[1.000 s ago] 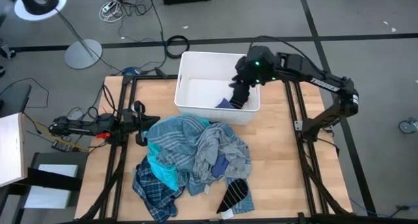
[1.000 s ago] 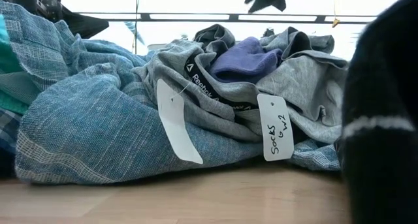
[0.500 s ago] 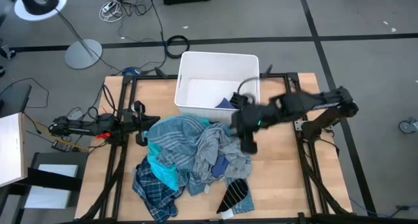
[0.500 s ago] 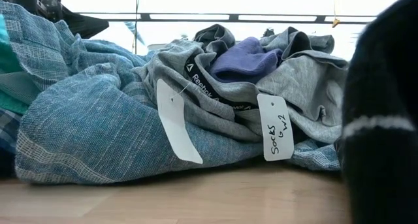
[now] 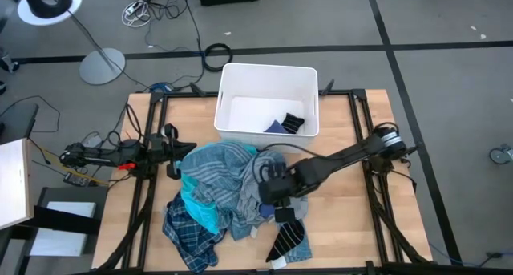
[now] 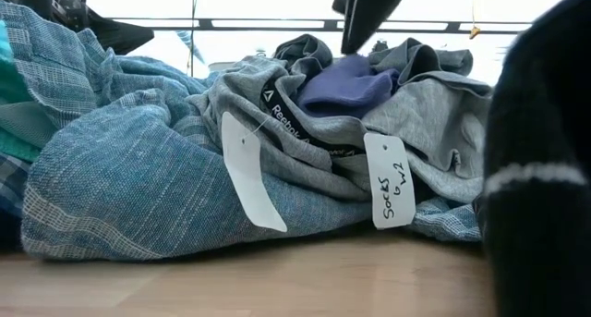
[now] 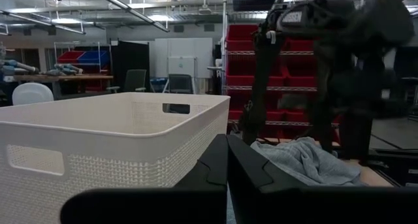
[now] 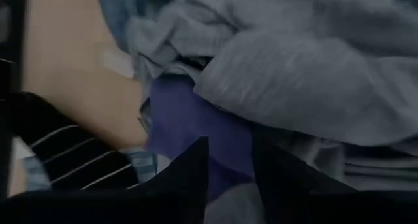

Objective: Sort clothes
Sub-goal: Put the blue sock into the white bin, then put the black sock into the white bin

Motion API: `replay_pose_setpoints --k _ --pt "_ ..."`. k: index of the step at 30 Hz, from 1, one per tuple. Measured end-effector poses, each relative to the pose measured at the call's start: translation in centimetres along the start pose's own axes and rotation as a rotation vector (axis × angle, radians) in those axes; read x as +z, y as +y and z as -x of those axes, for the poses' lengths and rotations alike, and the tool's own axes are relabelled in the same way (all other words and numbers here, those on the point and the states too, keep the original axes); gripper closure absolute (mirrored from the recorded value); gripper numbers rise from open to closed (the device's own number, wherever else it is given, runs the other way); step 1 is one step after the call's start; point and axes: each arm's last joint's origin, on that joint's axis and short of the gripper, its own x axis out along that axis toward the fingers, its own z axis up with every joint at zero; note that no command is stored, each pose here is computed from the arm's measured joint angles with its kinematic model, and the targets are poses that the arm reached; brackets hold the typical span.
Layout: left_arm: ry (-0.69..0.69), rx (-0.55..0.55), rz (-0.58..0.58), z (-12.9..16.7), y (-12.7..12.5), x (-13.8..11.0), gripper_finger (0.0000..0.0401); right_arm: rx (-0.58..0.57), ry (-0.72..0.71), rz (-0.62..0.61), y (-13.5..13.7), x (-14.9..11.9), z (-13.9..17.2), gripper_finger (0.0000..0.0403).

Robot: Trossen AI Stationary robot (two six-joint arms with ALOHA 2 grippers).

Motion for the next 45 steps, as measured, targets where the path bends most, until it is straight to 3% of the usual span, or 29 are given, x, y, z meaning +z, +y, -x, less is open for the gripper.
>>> replay_pose_setpoints --k 4,8,13,21,28,32,37,41,45 --pt "0.0 0.0 0.0 0.0 0.0 0.0 0.0395 -0.014 0.073 -0.025 0.2 -0.3 -1.6 0.0306" --pt "0.0 0.0 0.0 0.0 0.0 0.0 0.0395 0.001 0.076 -0.111 0.0 -0.4 0.0 0.0387" --pt "0.0 0.0 0.0 0.0 0.0 0.0 0.0395 -0.058 -0.092 -0.174 -1.0 0.7 6.7 0.0397" --pt "0.0 0.0 0.0 0.0 0.0 0.0 0.0395 -0.378 -0.441 -0.254 -6.5 1.2 17.7 0.0399" --pt "0.0 0.0 0.0 0.0 0.0 0.0 0.0395 -0.521 -0.478 -0.395 -13.9 0.5 20.3 0.0384" --pt "0.0 0.0 0.0 0.0 0.0 0.0 0.0395 -0.498 -0.382 -0.466 -18.0 -0.1 19.2 0.0364" --pt "0.0 0.0 0.0 0.0 0.0 0.0 0.0395 -0.429 -0.297 -0.521 -22.1 -1.5 18.6 0.0311" --pt "0.0 0.0 0.0 0.0 0.0 0.0 0.0395 -0.375 -0.262 -0.526 -23.8 -2.6 18.9 0.0265" --pt "-0.001 0.0 0.0 0.0 0.0 0.0 0.0395 -0.257 -0.185 -0.505 -23.4 -4.6 20.1 0.0234"
